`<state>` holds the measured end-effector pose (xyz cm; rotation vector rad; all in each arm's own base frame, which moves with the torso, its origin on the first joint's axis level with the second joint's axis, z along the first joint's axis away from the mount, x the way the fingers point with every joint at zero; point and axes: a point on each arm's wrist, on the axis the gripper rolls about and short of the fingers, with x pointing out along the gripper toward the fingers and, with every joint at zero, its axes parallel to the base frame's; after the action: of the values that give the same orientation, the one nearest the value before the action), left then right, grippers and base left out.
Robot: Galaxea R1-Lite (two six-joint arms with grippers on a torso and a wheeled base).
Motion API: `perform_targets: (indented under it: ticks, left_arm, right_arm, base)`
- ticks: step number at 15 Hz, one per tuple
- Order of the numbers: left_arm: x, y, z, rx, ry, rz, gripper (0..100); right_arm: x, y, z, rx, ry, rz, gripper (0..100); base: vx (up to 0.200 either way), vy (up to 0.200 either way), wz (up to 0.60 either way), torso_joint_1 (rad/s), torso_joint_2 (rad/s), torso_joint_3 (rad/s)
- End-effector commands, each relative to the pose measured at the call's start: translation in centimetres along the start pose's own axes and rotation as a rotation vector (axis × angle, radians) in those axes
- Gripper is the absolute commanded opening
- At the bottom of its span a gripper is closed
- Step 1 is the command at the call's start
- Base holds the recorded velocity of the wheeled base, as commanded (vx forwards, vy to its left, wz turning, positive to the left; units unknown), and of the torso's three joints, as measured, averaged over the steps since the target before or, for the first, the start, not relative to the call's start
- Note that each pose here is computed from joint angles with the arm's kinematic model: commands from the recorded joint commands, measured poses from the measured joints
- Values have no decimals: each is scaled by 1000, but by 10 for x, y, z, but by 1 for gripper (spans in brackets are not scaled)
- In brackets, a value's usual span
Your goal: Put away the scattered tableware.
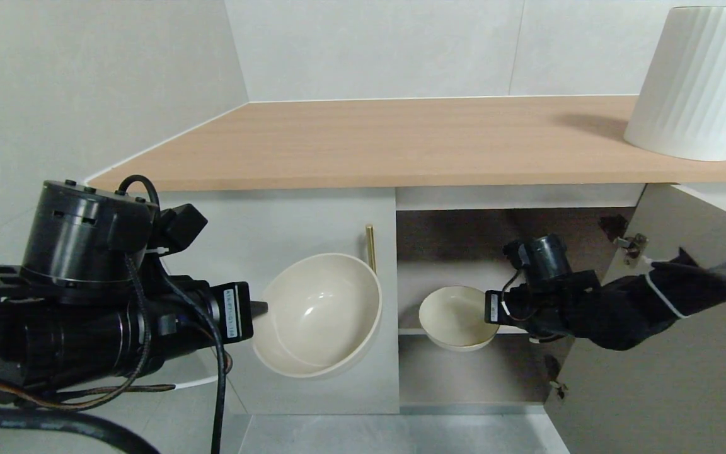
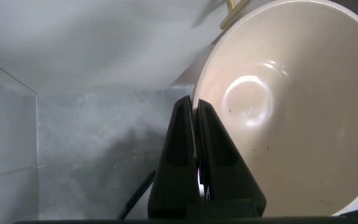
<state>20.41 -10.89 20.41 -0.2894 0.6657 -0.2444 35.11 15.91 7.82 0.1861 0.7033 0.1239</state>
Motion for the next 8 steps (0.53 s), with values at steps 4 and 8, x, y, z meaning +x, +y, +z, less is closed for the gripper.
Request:
perform_targets:
  ticks: [4, 8]
  left_arm:
    - [3, 0, -1, 0, 9, 5, 0]
    - [3, 0, -1, 0, 9, 5, 0]
  right_arm:
    - [77, -30, -8, 101, -8, -176, 0]
    - [99, -40, -3, 125, -51, -248, 0]
  base:
    - [0, 0, 0, 0, 0, 0]
    - [0, 0, 0, 0, 0, 0]
